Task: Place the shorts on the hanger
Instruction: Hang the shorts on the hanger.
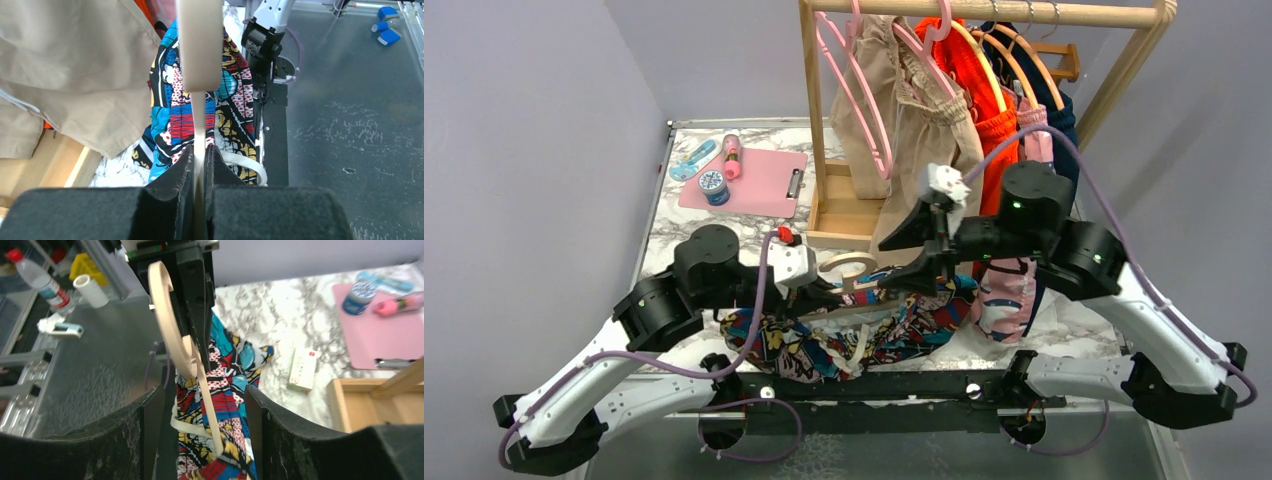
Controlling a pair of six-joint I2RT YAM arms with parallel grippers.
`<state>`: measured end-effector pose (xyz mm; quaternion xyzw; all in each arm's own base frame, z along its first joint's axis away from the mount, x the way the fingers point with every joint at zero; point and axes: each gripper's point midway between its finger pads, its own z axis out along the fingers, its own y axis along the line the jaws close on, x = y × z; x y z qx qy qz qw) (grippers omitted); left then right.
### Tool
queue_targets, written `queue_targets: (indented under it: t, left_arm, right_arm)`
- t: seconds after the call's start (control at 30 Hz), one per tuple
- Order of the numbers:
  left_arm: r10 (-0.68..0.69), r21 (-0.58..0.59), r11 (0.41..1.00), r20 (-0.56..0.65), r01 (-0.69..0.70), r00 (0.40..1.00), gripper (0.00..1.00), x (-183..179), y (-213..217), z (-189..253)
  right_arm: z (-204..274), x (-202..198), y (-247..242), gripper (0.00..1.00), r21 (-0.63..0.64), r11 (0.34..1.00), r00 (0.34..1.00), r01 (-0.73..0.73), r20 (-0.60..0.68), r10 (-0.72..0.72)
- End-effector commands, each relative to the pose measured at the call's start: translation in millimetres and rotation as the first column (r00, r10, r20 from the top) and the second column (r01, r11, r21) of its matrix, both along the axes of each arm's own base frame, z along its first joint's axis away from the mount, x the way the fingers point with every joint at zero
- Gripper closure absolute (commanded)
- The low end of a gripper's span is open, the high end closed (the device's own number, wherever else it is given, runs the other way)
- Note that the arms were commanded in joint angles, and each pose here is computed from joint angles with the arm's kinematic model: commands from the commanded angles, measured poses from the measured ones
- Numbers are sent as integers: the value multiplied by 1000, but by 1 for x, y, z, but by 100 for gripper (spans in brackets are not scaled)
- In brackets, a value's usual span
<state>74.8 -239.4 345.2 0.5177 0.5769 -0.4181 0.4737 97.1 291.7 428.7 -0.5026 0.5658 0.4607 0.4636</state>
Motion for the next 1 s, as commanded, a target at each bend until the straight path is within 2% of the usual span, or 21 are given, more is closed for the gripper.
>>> queue_targets:
  t: [0.0,0.33,0.6,0.67,0.77,0.8,0.83,0.87,0.9,0.93,0.97]
  left_arm:
    - [-73,-79,994,93,81,993,100,-6,-8,36]
    - [-119,-86,988,100,128,988,100,1,-30,45]
    - [-139,-77,987,66,144,988,100,6,-42,49]
    - [-143,-80,986,62,148,988,100,7,-45,50]
    - [-129,-89,987,62,134,990,100,9,-46,55]
    - [-108,-96,989,68,114,992,89,12,-45,59]
    - [-85,-110,989,83,94,993,70,14,-42,68]
    - [-60,-139,988,109,74,992,51,14,-36,82]
    - [-36,-177,982,140,61,990,39,12,-29,101]
    - [-14,-223,973,176,54,984,16,8,-19,123]
    - [10,-275,960,214,51,977,3,2,-8,148]
  right_arm:
    - [-3,-22,10,37,9,983,983,-183,11,183]
    - [-17,-20,18,37,-21,978,978,-208,-8,208]
    - [-19,-14,27,50,-13,982,982,-189,-11,189]
    - [-24,-10,30,59,-29,985,985,-172,-22,172]
    - [-25,1,31,89,-38,994,994,-105,-15,104]
    - [-20,2,30,97,-24,996,996,-88,-5,88]
    - [-10,4,27,99,-2,998,998,-62,4,62]
    - [3,8,24,99,21,1000,1000,-23,15,23]
    - [19,9,21,99,42,999,1000,1,18,-2]
    - [39,6,16,99,73,997,1000,7,19,-8]
    - [60,3,12,99,108,994,1000,12,14,-13]
